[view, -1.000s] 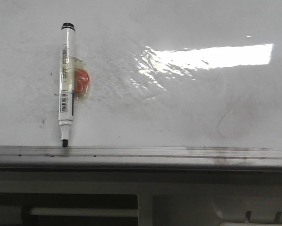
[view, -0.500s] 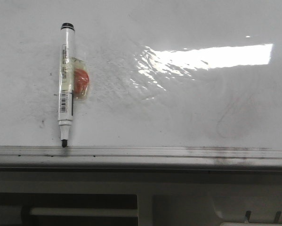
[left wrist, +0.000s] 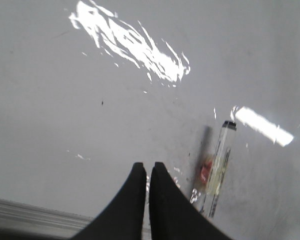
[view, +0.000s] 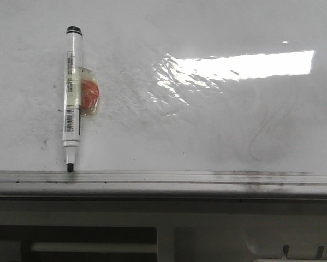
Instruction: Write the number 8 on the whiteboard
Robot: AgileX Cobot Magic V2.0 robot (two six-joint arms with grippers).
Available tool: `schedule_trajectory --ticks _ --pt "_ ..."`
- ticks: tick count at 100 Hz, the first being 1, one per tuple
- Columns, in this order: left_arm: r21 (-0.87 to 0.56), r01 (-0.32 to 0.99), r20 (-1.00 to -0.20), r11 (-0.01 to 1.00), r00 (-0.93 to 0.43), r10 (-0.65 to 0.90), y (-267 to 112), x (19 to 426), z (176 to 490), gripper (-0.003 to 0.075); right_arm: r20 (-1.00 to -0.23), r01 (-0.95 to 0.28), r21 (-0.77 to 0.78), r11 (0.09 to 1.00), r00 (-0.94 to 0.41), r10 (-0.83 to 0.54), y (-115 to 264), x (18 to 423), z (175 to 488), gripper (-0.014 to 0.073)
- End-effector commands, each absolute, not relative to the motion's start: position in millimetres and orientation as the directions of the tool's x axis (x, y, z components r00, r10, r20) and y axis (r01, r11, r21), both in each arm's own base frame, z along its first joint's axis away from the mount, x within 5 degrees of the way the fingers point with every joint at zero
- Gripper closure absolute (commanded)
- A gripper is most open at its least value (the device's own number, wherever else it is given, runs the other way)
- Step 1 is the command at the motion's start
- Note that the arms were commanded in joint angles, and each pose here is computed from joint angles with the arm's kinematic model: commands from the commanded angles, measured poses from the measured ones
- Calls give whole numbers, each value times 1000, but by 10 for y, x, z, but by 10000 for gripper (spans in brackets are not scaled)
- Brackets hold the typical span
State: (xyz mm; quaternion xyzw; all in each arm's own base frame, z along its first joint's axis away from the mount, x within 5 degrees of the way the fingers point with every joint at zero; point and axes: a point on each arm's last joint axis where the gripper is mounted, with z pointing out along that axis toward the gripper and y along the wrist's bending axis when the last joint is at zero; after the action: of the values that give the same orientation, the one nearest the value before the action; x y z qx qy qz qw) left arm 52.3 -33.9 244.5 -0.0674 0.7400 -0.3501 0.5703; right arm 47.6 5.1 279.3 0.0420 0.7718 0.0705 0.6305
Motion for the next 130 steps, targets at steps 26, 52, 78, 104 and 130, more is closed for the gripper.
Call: schedule_trajectory --ticks 26,52,78,104,130 --pt "-368 400 -838 840 -533 -113 -602 1158 2981 380 -966 -10 113 994 -233 108 33 670 3293 247" --pt "-419 497 -791 760 -611 -36 -994 1445 2888 365 -968 -55 115 992 -232 99 63 669 3299 156" --pt "-484 463 -741 742 -669 -65 -1326 1566 2706 365 -968 -55 115 992 -232 99 63 669 3299 158" --pt "-475 470 -735 744 -676 -41 -1536 1560 2593 366 -968 -55 115 992 -232 99 63 669 3299 158" --pt "-473 404 -716 783 -694 -75 -1589 1664 2464 498 -968 -55 115 992 -232 100 63 669 3299 158"
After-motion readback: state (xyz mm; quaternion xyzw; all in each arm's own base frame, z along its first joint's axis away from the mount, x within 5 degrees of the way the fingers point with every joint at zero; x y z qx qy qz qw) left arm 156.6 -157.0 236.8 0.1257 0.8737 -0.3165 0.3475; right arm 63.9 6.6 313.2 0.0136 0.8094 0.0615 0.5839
